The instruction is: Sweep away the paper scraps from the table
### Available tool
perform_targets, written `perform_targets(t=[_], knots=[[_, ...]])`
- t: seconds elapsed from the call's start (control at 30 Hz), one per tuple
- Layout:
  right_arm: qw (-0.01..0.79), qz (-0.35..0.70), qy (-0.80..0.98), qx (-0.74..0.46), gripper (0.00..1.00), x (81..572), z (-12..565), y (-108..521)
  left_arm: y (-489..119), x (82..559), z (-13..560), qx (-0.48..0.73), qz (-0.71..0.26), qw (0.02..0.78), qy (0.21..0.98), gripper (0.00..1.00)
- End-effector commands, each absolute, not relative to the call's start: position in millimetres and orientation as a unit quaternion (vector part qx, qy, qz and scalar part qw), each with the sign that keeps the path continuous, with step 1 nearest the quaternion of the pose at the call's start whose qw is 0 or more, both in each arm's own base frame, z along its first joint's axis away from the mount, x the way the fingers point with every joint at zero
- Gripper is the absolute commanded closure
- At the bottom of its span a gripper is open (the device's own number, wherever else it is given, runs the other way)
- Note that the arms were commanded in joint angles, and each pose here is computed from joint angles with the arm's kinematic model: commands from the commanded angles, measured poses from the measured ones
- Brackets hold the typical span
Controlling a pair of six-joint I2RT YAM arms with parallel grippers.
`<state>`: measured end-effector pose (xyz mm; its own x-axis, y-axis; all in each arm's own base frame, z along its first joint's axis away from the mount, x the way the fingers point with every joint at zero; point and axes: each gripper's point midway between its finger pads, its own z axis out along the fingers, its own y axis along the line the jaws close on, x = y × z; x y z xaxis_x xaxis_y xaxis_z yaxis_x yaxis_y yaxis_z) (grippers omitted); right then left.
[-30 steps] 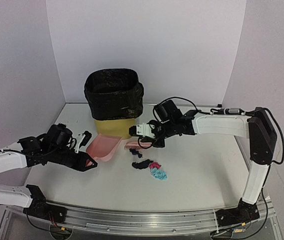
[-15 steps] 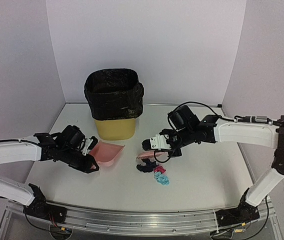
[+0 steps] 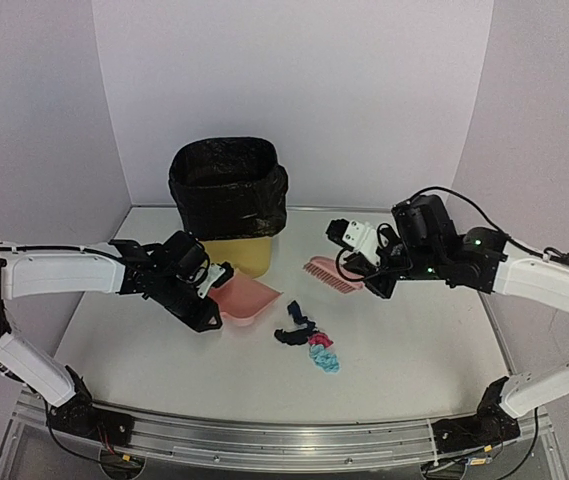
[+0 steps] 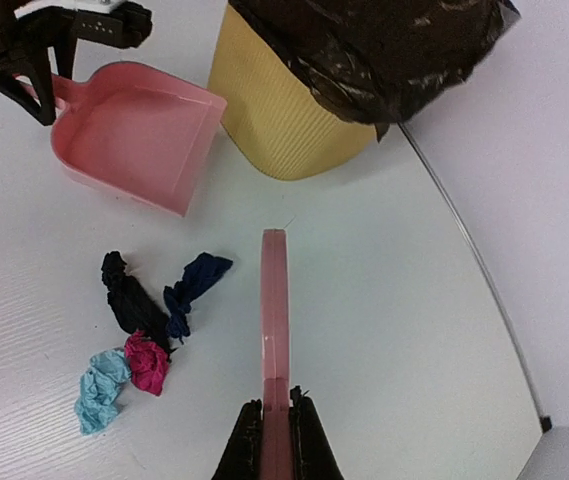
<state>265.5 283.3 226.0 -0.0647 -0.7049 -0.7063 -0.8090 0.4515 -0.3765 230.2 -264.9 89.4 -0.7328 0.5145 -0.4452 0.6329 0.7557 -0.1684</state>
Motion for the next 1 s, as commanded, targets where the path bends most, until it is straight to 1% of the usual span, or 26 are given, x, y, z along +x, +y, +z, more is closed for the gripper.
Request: perform_targets(t=[0.0, 0.07, 0.13, 0.23, 0.33, 0.43, 0.7, 0.9, 0.97], knots=[[0.431, 0.074, 0.85, -0.292, 1.0, 261.2, 231.1, 229.1, -236.7, 246.0, 99.1, 0.378, -0.043, 0.201, 0.903, 1.0], [0.398, 0.067, 0.897, -0.181, 1.0, 252.3, 230.2, 199.3, -221.6, 247.5, 93.6, 0.396, 0.004, 0.186, 0.899, 1.0], [0.358, 0.066, 0.927, -0.094, 1.0, 238.9, 227.2, 178.9, -214.1, 248.3, 88.5, 0.408, 0.03, 0.173, 0.896, 1.0], [0.274, 0.063, 0.959, -0.024, 1.0, 210.8, 216.3, 162.4, -210.1, 241.3, 73.7, 0.437, 0.042, 0.152, 0.886, 1.0], [0.228, 0.051, 0.972, 0.028, 1.0, 198.9, 207.9, 155.2, -199.9, 234.7, 56.4, 0.466, 0.085, 0.134, 0.871, 1.0], [0.196, 0.033, 0.979, 0.046, 1.0, 197.5, 199.6, 158.9, -206.3, 234.9, 51.3, 0.494, 0.093, 0.133, 0.854, 1.0], [0.149, -0.012, 0.987, 0.049, 1.0, 223.8, 171.1, 192.6, -248.0, 223.2, 60.3, 0.575, 0.043, 0.15, 0.803, 1.0], [0.113, 0.054, 0.992, 0.014, 1.0, 242.0, 142.7, 255.7, -256.2, 207.2, 48.7, 0.603, 0.019, 0.118, 0.789, 1.0], [0.11, 0.048, 0.993, -0.003, 1.0, 247.7, 134.4, 269.7, -258.7, 205.4, 44.6, 0.605, 0.015, 0.107, 0.789, 1.0]])
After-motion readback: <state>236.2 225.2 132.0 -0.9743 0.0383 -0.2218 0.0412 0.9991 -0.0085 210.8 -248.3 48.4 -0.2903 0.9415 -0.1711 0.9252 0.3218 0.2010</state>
